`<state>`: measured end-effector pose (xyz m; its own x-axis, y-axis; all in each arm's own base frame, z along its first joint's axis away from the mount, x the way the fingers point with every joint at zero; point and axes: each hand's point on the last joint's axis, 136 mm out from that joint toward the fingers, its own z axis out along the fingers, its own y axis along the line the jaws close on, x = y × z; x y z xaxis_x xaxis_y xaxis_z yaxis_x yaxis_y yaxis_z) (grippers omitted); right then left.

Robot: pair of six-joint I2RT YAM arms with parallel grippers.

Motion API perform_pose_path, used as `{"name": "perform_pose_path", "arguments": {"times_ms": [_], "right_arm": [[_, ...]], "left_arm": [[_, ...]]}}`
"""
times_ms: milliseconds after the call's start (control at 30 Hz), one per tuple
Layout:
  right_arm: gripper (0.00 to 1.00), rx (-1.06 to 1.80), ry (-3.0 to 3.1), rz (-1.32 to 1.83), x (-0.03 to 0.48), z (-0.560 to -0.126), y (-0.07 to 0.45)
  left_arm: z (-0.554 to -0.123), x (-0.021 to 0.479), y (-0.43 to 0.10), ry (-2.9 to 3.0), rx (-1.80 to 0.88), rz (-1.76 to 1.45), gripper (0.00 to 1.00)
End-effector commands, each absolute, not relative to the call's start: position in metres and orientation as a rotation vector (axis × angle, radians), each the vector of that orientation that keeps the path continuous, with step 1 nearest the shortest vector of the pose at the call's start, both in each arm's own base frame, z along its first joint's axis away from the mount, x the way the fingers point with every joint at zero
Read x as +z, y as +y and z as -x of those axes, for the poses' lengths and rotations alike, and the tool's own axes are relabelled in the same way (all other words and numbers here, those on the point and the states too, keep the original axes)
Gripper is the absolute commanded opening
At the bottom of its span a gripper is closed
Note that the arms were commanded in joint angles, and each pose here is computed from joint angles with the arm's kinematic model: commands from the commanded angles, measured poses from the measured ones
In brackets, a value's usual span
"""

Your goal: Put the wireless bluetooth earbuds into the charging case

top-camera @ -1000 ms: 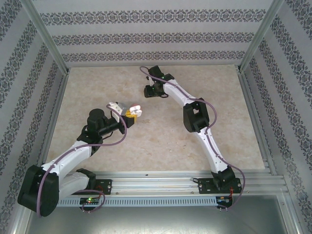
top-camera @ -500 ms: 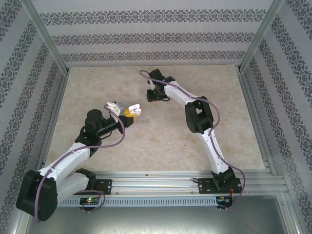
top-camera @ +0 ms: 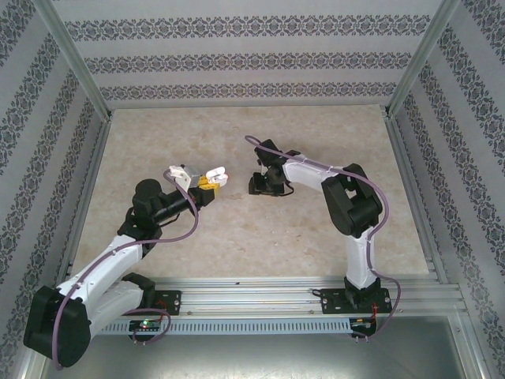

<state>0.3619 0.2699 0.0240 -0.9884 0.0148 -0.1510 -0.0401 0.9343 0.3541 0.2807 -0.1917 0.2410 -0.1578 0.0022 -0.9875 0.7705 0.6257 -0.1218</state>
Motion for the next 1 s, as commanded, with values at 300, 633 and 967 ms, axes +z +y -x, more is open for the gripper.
{"name": "perform_pose_path", "arguments": {"times_ms": [300,633,967], "right_arm": [[0.43,0.624,2.835,-0.102,0.079,-0.420,0.250],[0.36,0.666,2.861,-0.080,0.058,-0.440,0.275],[0.42,0.575,2.931,-0.083,0.030,-0.424,0.272]], "left_arm": [[-0.262,0.238,-0.195,1.593,-0.835,-0.702,0.00],[-0.267,0.233,-0.197,1.614,-0.830,-0.725,0.00],[-0.269,0.228,-0.200,1.626,-0.849,-0.730,0.00]]}}
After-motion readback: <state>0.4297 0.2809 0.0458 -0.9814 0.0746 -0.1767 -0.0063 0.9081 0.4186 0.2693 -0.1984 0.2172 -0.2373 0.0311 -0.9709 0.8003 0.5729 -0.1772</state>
